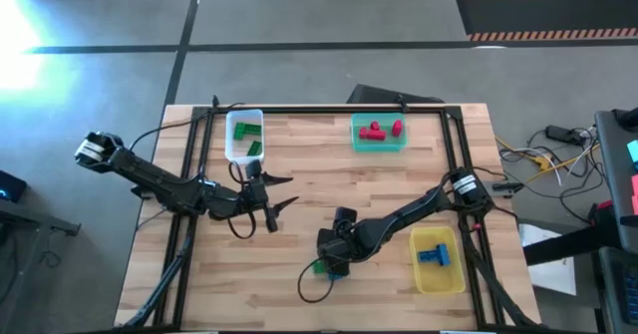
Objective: Sort & place blocks by color
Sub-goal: Put the blue game piece into the yellow bin
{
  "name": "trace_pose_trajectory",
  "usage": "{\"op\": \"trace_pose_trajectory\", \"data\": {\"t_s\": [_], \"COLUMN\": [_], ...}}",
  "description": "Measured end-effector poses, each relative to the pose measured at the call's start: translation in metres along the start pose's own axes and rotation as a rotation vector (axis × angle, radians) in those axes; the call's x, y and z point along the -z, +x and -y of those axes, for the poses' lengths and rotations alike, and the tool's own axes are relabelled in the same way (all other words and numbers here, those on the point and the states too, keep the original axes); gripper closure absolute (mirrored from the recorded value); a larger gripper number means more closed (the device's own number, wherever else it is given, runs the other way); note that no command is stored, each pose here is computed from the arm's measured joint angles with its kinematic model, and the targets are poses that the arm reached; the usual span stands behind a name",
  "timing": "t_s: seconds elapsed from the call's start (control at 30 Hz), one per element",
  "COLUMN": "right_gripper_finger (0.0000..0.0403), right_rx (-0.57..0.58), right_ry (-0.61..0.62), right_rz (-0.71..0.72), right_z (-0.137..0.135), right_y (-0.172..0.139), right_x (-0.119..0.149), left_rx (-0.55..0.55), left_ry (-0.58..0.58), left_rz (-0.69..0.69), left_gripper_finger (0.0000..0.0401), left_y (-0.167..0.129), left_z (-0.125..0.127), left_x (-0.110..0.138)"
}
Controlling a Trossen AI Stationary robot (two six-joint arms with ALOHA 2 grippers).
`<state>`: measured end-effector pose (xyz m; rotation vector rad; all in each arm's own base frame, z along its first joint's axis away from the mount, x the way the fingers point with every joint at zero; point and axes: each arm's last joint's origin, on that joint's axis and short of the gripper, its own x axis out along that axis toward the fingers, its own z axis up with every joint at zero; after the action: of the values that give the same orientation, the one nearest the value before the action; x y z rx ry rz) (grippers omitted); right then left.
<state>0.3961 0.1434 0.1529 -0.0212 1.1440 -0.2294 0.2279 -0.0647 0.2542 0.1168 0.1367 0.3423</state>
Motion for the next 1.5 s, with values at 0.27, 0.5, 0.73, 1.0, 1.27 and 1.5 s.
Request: {"op": "trace_pose_trajectory", "data": {"t_s": [0.27, 0.5, 0.73, 1.0, 1.27, 1.5], "right_gripper_finger": [0.0216, 0.0273, 0.0354, 0.0354, 0.0354, 0.0354], "right_rx": [0.008, 0.002, -0.001, -0.015, 0.031, 0.048], "right_ry": [-0.003, 0.034, 0.036, 0.035, 0.193, 0.328], "right_rz": [-0.017, -0.024, -0.020, -0.024, -0.076, -0.283], "right_z": [0.001, 0.002, 0.002, 0.007, 0.033, 0.045], "right_y": [0.000, 0.001, 0.000, -0.018, -0.084, -0.133], "right_x": [0.001, 0.002, 0.002, 0.000, 0.008, 0.038], "left_rx": [0.001, 0.001, 0.001, 0.000, 0.000, 0.000], "left_ry": [0.003, 0.003, 0.003, 0.002, 0.004, 0.004], "left_rz": [-0.004, -0.004, -0.004, -0.003, -0.005, -0.006], "left_gripper_finger": [0.0184, 0.0184, 0.0184, 0.0184, 0.0184, 0.0184], "left_y": [0.000, 0.000, 0.000, 0.000, 0.000, 0.000], "left_z": [0.000, 0.000, 0.000, 0.000, 0.000, 0.000], "left_x": [0.001, 0.001, 0.001, 0.001, 0.001, 0.002]}}
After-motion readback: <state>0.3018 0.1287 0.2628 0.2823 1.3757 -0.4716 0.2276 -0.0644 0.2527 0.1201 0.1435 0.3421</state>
